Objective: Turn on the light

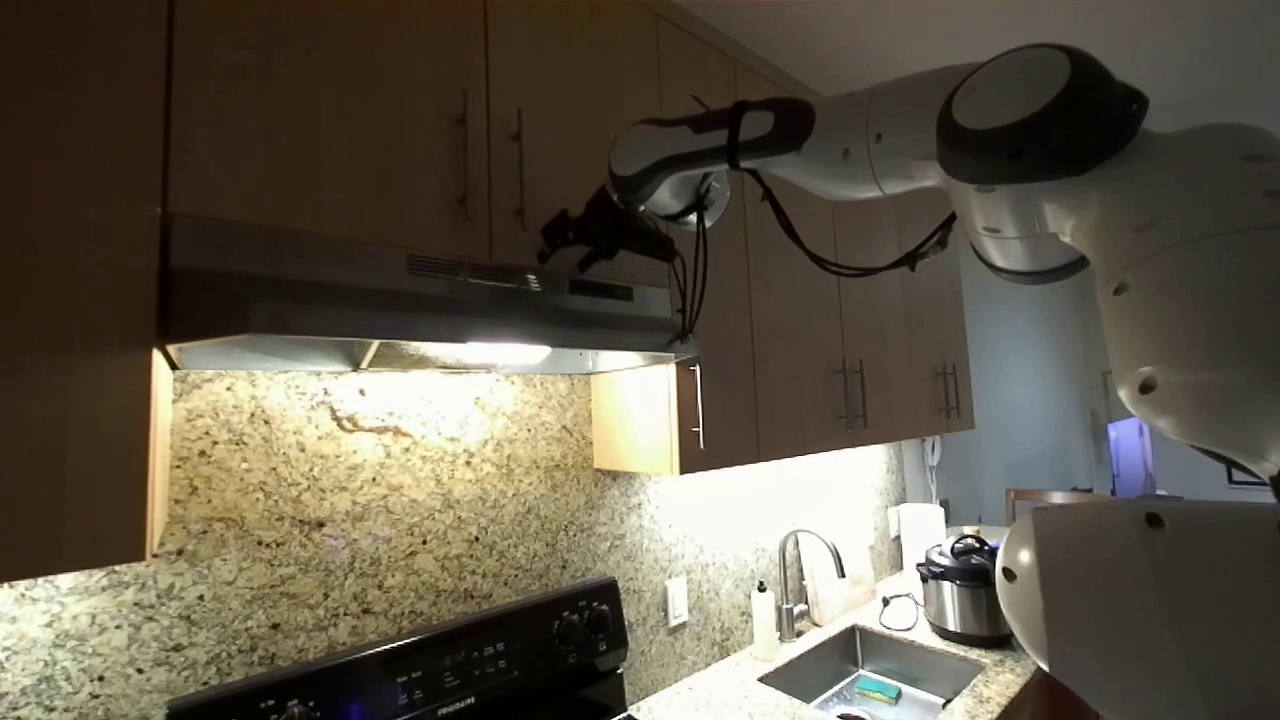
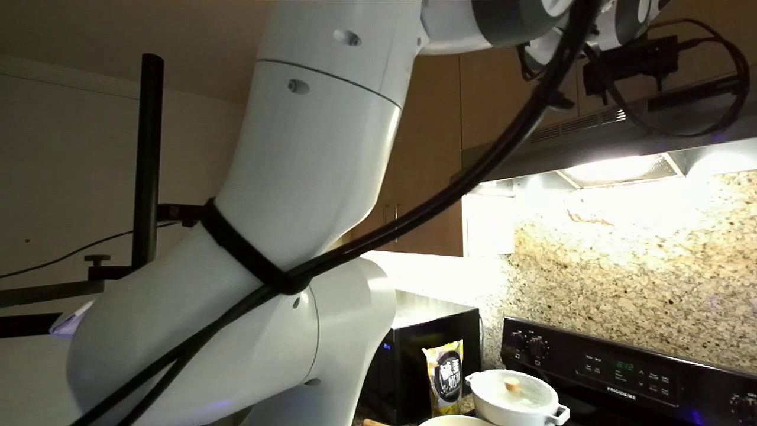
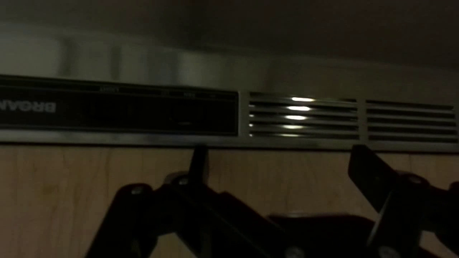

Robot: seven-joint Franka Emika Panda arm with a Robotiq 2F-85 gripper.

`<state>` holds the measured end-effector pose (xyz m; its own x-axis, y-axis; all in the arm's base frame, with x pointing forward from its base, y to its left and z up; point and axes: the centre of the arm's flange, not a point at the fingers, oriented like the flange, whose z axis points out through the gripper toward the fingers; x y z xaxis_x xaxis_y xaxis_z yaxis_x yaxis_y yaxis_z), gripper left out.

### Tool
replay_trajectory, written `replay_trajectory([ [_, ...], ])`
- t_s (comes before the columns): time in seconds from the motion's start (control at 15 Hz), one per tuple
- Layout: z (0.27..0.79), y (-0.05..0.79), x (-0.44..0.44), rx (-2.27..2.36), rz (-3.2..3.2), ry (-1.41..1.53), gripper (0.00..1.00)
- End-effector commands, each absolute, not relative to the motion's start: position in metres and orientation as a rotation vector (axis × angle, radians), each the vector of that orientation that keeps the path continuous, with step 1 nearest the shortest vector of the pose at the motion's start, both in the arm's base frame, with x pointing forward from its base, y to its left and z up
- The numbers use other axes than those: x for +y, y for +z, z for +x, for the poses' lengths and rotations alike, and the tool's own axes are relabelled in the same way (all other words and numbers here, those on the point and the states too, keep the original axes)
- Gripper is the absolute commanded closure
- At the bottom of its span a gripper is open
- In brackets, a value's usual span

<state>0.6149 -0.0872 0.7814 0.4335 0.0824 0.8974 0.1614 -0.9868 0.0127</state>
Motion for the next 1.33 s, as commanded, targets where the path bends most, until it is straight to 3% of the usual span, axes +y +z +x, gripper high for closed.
replay_trajectory([
  [0.0, 0.565, 0.784, -0.073, -0.116, -2.713, -1.65, 0.0],
  [1.07, 0.513, 0.76, -0.032, -0.353, -2.927, -1.402, 0.0],
  [1.13, 0.562, 0.782, -0.032, -0.296, -2.952, -1.464, 0.0],
  [1.27, 0.556, 0.783, -0.035, -0.291, -2.919, -1.442, 0.0],
])
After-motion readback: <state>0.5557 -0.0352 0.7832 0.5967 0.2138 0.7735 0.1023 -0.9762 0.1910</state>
